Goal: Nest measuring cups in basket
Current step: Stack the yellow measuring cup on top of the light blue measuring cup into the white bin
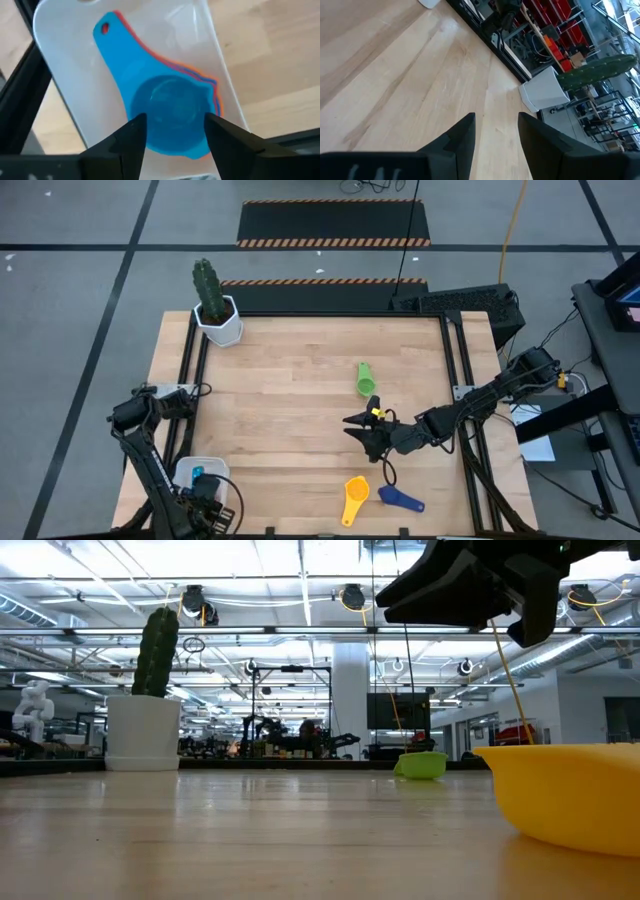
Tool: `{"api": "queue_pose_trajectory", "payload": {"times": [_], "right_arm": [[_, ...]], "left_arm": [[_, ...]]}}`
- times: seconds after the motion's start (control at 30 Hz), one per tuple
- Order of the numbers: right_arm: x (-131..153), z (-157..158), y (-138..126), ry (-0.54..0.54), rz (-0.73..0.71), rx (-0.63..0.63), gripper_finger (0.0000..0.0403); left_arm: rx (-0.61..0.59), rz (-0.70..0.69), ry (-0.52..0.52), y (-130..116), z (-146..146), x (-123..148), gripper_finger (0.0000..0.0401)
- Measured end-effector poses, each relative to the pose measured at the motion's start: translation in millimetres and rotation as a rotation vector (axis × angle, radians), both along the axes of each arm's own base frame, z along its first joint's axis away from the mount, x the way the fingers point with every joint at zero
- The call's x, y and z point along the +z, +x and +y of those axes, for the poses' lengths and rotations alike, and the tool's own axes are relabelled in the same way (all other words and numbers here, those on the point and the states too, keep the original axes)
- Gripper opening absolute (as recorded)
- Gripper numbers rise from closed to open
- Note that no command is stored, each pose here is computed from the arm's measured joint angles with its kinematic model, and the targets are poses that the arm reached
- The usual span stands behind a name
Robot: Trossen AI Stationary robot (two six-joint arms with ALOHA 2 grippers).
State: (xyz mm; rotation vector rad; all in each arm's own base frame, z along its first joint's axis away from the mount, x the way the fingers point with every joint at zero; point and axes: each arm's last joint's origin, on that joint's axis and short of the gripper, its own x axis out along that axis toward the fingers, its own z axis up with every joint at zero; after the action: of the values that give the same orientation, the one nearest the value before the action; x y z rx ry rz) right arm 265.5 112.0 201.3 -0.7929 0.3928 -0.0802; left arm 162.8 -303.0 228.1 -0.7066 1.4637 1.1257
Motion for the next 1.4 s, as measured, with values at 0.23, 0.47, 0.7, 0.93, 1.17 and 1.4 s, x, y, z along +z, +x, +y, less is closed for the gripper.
{"api": "queue_pose_trajectory", "payload": {"times": [0.23,0.47,0.7,0.93,1.17,1.4], "right_arm": [[-2,2,-1,0.097,0.018,0.039,0.0144],[-6,24,-11,0.307,0.054,0.135,0.0144],[1,65,-29,0.486,0.122,0.177,0.0144],[-10,113,-43,0.479,0.175,0.211,0.0144],[-25,142,-27,0.461,0.334,0.16,0.0144],[-35,148,0,0.497,0.515,0.134,0.0144]], "left_arm": [[-0.103,-0.182,0.088,17,8,0,0.0172],[-0.277,-0.284,0.175,40,22,1,0.0151],[-0.413,-0.383,0.319,60,36,3,0.0147],[-0.496,-0.509,0.373,88,44,3,0.0147],[-0.6,-0.627,0.328,118,45,5,0.0147],[-0.699,-0.681,0.32,138,48,8,0.0147]]}}
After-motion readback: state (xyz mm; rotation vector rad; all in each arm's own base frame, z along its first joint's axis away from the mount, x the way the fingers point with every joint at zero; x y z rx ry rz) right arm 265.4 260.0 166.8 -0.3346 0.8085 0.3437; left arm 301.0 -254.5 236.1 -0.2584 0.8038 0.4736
